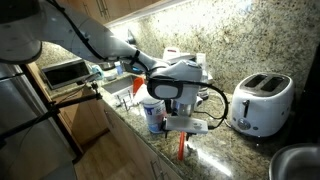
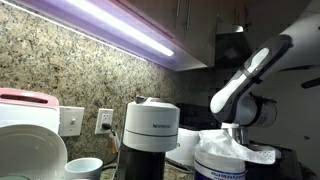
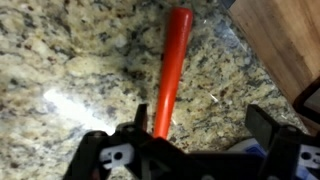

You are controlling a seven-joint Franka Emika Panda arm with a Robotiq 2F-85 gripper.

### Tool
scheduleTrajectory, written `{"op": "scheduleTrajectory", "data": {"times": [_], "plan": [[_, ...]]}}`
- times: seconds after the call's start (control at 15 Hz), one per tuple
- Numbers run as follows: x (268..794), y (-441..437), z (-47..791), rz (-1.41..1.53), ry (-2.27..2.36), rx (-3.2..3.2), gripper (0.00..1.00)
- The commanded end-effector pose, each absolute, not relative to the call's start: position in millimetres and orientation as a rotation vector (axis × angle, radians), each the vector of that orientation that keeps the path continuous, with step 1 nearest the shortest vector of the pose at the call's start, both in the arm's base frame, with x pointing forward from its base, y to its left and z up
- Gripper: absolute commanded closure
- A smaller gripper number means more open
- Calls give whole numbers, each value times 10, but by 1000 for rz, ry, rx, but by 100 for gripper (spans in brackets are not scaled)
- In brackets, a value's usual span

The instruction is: Pick up the paper towel and wipe the door handle of the cabinet. Pick up the orange spoon and move it to the right.

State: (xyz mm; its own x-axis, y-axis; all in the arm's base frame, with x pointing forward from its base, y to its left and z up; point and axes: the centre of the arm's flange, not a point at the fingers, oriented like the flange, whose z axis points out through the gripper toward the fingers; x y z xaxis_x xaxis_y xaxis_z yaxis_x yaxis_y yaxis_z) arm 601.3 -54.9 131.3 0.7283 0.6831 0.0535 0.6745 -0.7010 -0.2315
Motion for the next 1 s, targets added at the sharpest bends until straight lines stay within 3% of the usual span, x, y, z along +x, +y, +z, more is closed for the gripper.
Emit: {"op": "scheduleTrajectory", "data": {"times": [0.0,0.6,0.73,0.8,0.93], "plan": [[6156,-646,1197,-17,-1100,-2682,0],[6242,-692,1201,-69,-1094,-2696,1],[6258,-723,1226,-71,-1076,-2703,15],[6258,-732,1232,-68,-1081,-2701,17],[6247,-738,1236,-52,-1083,-2700,6]]}}
